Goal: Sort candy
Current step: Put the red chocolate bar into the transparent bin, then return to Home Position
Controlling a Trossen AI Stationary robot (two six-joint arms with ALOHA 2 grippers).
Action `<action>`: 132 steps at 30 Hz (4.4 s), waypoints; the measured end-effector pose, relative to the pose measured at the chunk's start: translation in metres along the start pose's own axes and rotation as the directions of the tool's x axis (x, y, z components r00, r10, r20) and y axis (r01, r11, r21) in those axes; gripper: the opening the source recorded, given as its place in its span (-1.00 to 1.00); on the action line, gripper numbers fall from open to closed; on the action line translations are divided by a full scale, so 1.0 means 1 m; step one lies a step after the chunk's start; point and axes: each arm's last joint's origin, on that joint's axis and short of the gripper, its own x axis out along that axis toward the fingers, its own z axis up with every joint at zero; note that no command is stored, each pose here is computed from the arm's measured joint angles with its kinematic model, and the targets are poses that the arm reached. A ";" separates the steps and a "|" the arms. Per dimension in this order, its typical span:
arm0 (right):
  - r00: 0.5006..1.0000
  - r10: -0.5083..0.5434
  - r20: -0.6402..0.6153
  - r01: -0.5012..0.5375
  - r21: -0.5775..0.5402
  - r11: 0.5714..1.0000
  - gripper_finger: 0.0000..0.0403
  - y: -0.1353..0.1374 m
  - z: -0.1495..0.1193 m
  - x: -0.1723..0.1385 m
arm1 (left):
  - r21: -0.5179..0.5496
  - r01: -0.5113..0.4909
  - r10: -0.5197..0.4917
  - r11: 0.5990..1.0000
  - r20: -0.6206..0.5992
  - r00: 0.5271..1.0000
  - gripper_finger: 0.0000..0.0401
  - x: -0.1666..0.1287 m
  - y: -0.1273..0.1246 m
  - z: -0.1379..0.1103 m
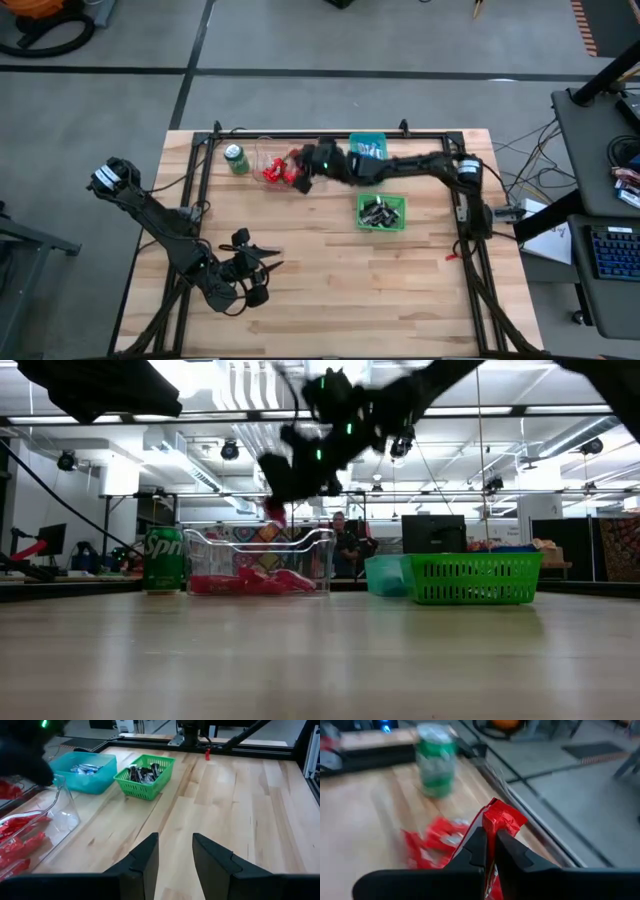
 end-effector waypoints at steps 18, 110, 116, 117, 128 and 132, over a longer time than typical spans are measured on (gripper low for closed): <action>0.988 0.090 -0.121 -0.077 0.110 0.991 -0.33 -0.046 -0.030 0.027 | 0.033 -0.092 0.089 0.995 0.070 0.994 -0.49 -0.001 0.003 0.003; 0.747 0.350 0.566 -0.321 -0.153 0.935 -0.51 -0.064 -0.185 -0.309 | 0.014 0.196 -0.185 0.980 0.398 0.898 -0.80 -0.032 0.171 -0.064; 0.792 0.365 0.489 -0.307 -0.198 0.931 -0.51 -0.064 -0.195 -0.308 | 0.040 0.142 -0.147 0.989 0.353 0.924 -0.80 -0.028 0.169 -0.067; 0.799 0.368 0.476 -0.309 -0.200 0.930 -0.51 -0.064 -0.196 -0.307 | 0.041 0.123 -0.129 0.992 0.345 0.930 -0.80 -0.027 0.169 -0.067; 0.834 0.377 0.403 -0.310 -0.222 0.924 -0.59 -0.062 -0.201 -0.302 | 0.050 0.086 -0.096 0.995 0.264 0.960 -0.80 -0.019 0.166 -0.074; 0.833 0.381 0.400 -0.346 -0.161 0.924 -0.59 -0.062 -0.202 -0.301 | 0.067 0.080 -0.094 0.995 0.241 0.966 -0.80 -0.018 0.165 -0.075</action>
